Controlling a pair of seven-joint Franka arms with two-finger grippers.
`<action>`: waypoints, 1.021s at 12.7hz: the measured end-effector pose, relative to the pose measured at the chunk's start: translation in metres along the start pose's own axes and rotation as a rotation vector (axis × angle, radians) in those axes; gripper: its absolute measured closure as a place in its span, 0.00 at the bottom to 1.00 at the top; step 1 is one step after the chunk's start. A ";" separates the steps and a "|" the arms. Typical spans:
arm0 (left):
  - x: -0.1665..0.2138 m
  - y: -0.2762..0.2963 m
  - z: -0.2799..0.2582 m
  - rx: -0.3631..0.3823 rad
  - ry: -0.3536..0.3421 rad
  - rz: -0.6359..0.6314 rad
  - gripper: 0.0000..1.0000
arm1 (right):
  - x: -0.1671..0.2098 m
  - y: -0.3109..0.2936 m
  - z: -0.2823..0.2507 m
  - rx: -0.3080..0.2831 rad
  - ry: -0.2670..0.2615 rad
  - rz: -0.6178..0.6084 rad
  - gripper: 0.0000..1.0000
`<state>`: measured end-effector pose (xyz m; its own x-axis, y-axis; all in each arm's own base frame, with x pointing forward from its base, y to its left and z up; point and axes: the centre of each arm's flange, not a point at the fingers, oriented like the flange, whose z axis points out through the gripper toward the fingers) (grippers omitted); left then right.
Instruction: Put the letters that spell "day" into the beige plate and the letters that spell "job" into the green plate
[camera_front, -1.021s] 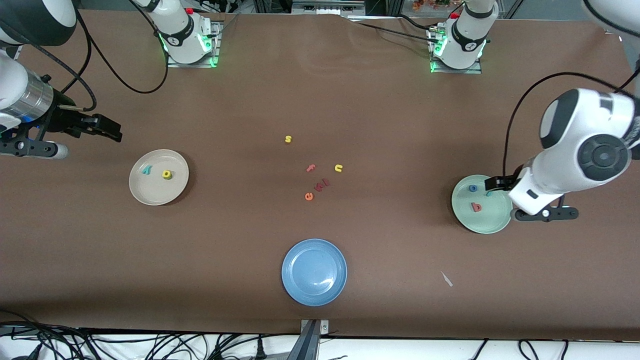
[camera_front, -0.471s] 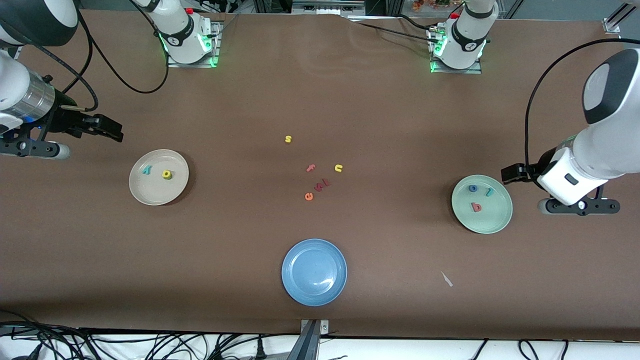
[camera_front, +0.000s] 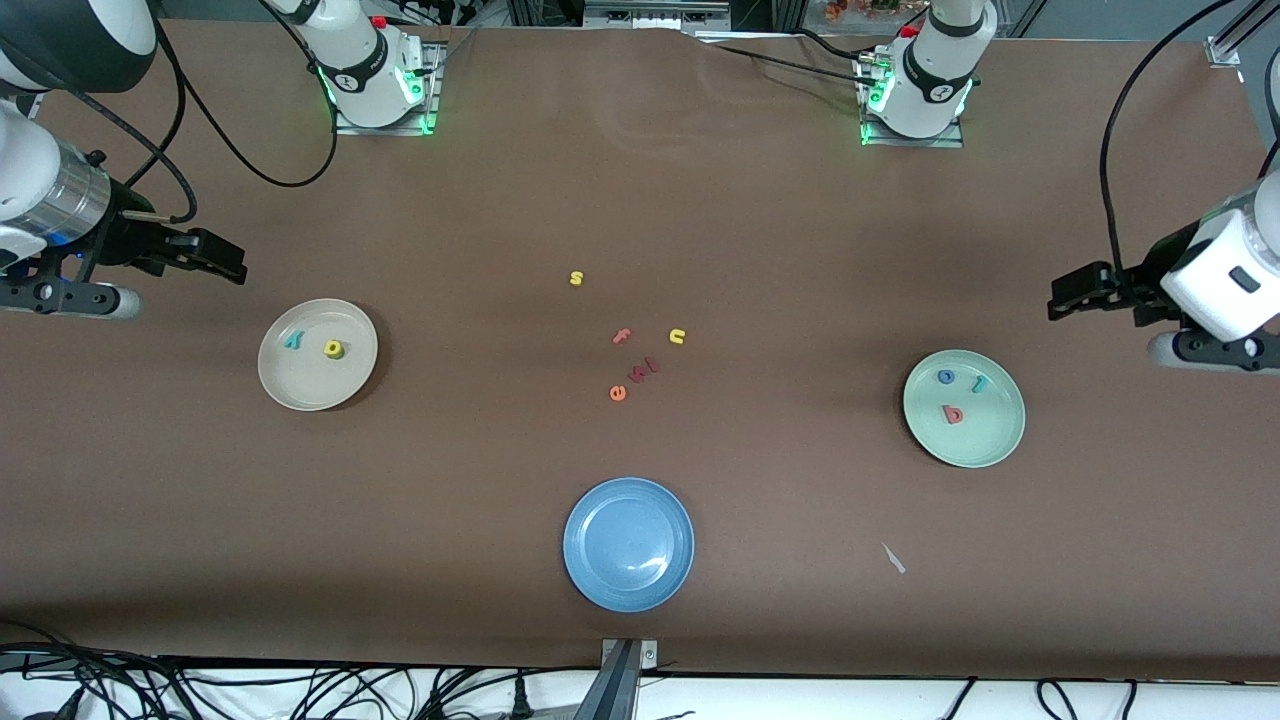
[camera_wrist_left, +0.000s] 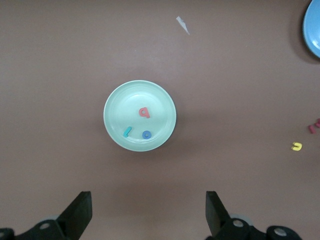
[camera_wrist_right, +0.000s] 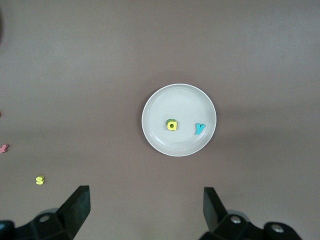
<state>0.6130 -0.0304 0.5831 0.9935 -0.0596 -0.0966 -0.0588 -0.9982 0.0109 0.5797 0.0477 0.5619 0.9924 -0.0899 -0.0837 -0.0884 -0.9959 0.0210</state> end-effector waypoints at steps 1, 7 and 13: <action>-0.005 0.003 0.003 0.014 0.003 0.004 0.00 | 0.000 0.000 0.000 0.000 0.000 0.000 0.00; -0.040 0.033 0.006 0.046 0.087 0.037 0.00 | 0.000 0.000 0.000 0.000 0.000 0.001 0.00; -0.051 0.025 0.004 -0.014 0.078 0.013 0.00 | 0.000 0.000 0.000 0.000 0.000 0.001 0.00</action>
<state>0.5606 -0.0528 0.5845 0.9973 -0.0716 -0.0189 -0.0711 -0.9971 0.0255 0.5798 0.0476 0.5619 0.9923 -0.0912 -0.0838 -0.0897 -0.9957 0.0212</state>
